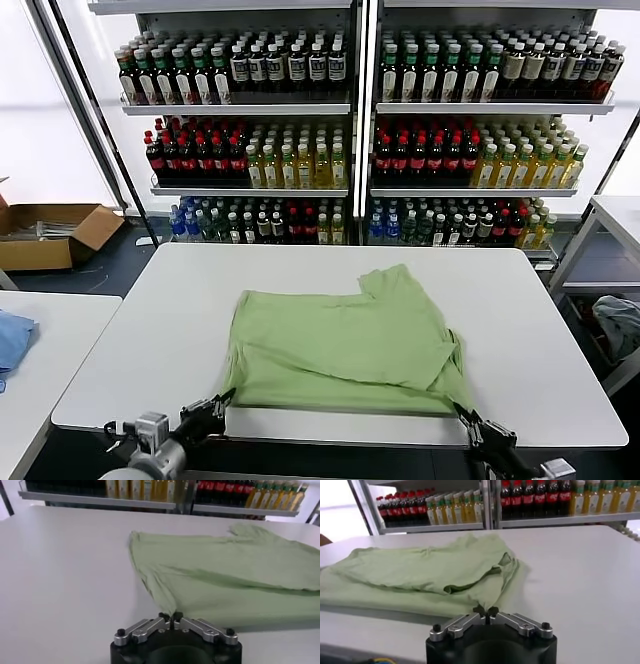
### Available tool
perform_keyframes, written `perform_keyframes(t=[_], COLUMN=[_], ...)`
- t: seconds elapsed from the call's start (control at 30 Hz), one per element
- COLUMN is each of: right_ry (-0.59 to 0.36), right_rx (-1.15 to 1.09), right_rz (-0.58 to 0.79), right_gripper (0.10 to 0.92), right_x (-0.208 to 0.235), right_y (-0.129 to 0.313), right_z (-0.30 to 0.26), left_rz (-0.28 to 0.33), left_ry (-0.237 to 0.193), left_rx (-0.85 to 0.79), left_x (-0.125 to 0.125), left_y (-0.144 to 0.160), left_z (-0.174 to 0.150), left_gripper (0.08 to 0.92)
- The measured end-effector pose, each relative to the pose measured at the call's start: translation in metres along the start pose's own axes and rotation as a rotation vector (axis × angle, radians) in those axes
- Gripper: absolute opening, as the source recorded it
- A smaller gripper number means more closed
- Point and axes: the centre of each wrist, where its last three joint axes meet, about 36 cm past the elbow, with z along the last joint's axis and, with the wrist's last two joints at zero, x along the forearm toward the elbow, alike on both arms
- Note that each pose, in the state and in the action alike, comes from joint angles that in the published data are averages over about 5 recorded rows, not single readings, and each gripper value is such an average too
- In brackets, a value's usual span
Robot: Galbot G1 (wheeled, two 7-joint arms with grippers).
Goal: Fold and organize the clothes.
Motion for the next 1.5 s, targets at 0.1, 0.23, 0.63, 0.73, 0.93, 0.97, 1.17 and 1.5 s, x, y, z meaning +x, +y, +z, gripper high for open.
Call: perform_keyframes(t=[0.1,0.23,0.63,0.73,0.93,0.97,1.17,1.5], right_ry=[-0.010,-0.043,-0.177,-0.191,-0.191,-0.187,-0.148,-0.070], right_rx=[0.000,-0.002,0.015,0.020,0.022,0.023,0.032,0.047], right_rz=[0.004,0.012,-0.029,-0.051,-0.105,-0.114,-0.154,-0.173], right_gripper=[0.322,0.426,0.768,0.813,0.823,0.823,0.823,0.823], right_x=[0.007,0.013,-0.032,-0.060,-0.129,-0.140,-0.203,-0.289], right_y=[-0.005,-0.018,-0.064,-0.078,-0.098,-0.100,-0.109,-0.112], right_z=[-0.003,-0.014,-0.074,-0.087,-0.112,-0.116,-0.137,-0.165], left_rz=[-0.011,-0.023,-0.014,0.006,0.045,0.050,0.072,0.082], left_ry=[-0.008,-0.026,-0.070,-0.074,-0.081,-0.081,-0.079,-0.050], left_rx=[-0.019,-0.043,-0.110,-0.124,-0.126,-0.125,-0.112,-0.099], left_x=[0.013,0.024,0.015,0.002,-0.035,-0.042,-0.085,-0.148], left_y=[-0.001,-0.001,0.021,0.031,0.055,0.058,0.077,0.095], left_z=[-0.003,-0.009,-0.033,-0.041,-0.063,-0.066,-0.086,-0.111], left_gripper=[0.211,0.333,0.679,0.761,0.821,0.822,0.823,0.823])
